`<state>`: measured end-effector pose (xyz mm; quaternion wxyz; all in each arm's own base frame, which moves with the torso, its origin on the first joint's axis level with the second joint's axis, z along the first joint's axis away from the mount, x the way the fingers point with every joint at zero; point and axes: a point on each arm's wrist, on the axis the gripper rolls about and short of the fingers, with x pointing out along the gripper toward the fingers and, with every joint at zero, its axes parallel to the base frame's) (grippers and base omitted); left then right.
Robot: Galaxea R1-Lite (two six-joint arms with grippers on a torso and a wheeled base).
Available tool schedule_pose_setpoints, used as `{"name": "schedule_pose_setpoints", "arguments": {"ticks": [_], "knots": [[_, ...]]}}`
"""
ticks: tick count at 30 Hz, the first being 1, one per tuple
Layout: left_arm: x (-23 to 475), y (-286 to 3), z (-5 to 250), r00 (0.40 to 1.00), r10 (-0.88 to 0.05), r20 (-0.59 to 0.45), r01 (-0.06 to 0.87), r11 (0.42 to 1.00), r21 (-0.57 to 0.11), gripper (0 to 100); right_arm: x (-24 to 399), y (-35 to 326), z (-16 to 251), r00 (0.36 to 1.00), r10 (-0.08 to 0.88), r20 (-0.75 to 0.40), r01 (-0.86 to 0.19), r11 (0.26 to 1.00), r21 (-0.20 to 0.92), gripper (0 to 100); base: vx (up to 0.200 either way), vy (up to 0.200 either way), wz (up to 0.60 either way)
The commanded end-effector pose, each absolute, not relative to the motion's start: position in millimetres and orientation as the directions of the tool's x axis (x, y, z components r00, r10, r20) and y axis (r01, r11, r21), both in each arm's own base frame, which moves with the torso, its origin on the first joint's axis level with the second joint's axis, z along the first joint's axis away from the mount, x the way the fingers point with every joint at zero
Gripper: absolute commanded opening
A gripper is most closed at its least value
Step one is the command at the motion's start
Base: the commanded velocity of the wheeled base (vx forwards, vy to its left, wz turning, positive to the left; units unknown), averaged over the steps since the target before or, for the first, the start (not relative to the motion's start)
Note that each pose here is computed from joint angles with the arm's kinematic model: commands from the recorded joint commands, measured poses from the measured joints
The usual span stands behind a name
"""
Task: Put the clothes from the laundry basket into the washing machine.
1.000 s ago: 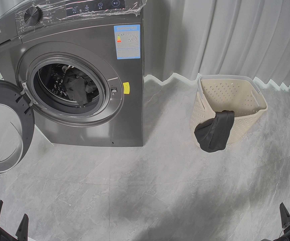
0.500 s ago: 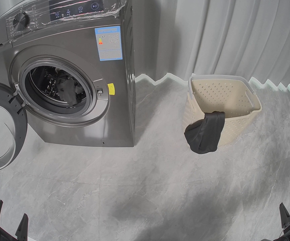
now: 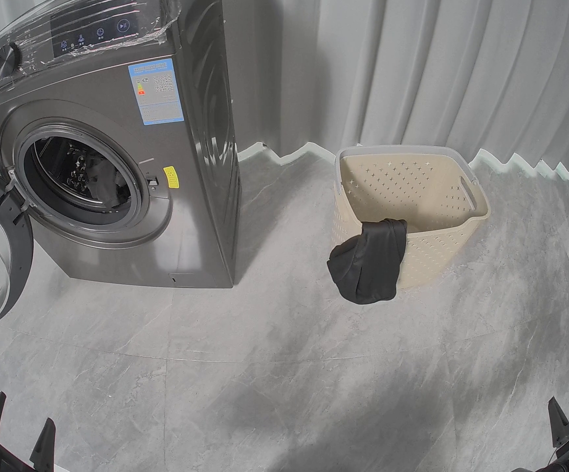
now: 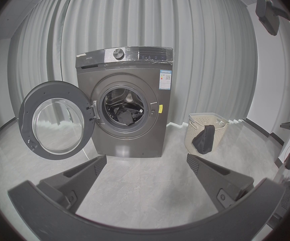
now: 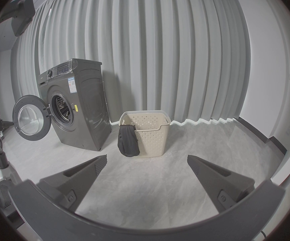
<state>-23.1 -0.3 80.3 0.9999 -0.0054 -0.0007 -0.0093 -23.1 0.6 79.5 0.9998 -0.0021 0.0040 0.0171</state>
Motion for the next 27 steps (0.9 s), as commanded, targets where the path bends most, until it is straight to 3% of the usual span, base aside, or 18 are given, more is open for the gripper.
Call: {"name": "schedule_pose_setpoints", "arguments": {"ticks": [1,3,18,27], "knots": [[-23.0,-0.3,76.0,1.0,-0.018,0.0,0.018,1.0,-0.009,100,-23.2,0.7,75.5,0.999,0.035,-0.008,-0.035,0.999,-0.004,100,0.0,0.0,0.0],[-23.0,-0.3,76.0,1.0,-0.018,0.0,0.018,1.0,-0.009,100,-23.2,0.7,75.5,0.999,0.035,-0.008,-0.035,0.999,-0.004,100,0.0,0.0,0.0],[-22.9,-0.3,75.6,1.0,-0.02,-0.002,0.02,1.0,-0.003,100,-23.2,0.7,75.5,0.999,0.035,-0.008,-0.035,0.999,-0.004,100,0.0,-0.2,0.0],[-23.0,-0.3,76.0,1.0,-0.021,0.0,0.021,1.0,-0.006,100,-23.2,0.7,75.5,0.999,0.035,-0.008,-0.035,0.999,-0.004,100,0.0,0.0,0.0]]}}
